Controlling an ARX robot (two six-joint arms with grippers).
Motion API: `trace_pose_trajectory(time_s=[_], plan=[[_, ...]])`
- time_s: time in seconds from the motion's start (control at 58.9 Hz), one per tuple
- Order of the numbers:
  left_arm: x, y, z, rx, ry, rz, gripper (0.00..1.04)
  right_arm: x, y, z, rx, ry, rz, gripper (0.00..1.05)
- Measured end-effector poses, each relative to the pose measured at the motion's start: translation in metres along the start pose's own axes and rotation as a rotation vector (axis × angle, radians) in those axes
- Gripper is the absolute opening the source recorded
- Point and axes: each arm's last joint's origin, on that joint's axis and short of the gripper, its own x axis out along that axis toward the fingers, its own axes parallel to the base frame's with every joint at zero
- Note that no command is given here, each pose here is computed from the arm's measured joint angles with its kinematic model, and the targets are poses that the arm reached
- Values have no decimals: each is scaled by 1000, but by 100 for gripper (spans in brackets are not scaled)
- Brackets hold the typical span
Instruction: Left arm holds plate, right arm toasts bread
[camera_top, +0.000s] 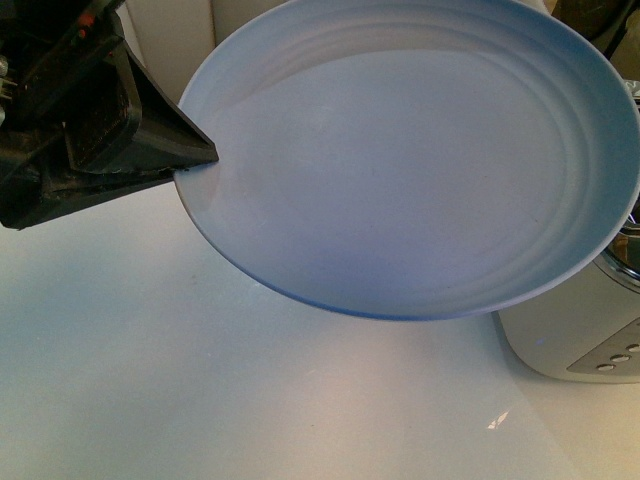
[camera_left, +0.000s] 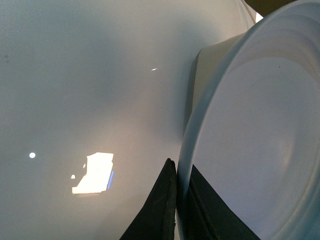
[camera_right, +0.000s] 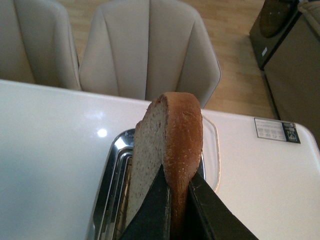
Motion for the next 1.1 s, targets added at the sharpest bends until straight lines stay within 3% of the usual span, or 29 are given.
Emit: trace_pose_trajectory(time_s=[1.035,1.103], plan=[[0,0,0,1,4,-3,3,47,20,-49,-28,209,57,3],[0,0,0,1,4,-3,3,47,20,-52,-24,214,60,11]])
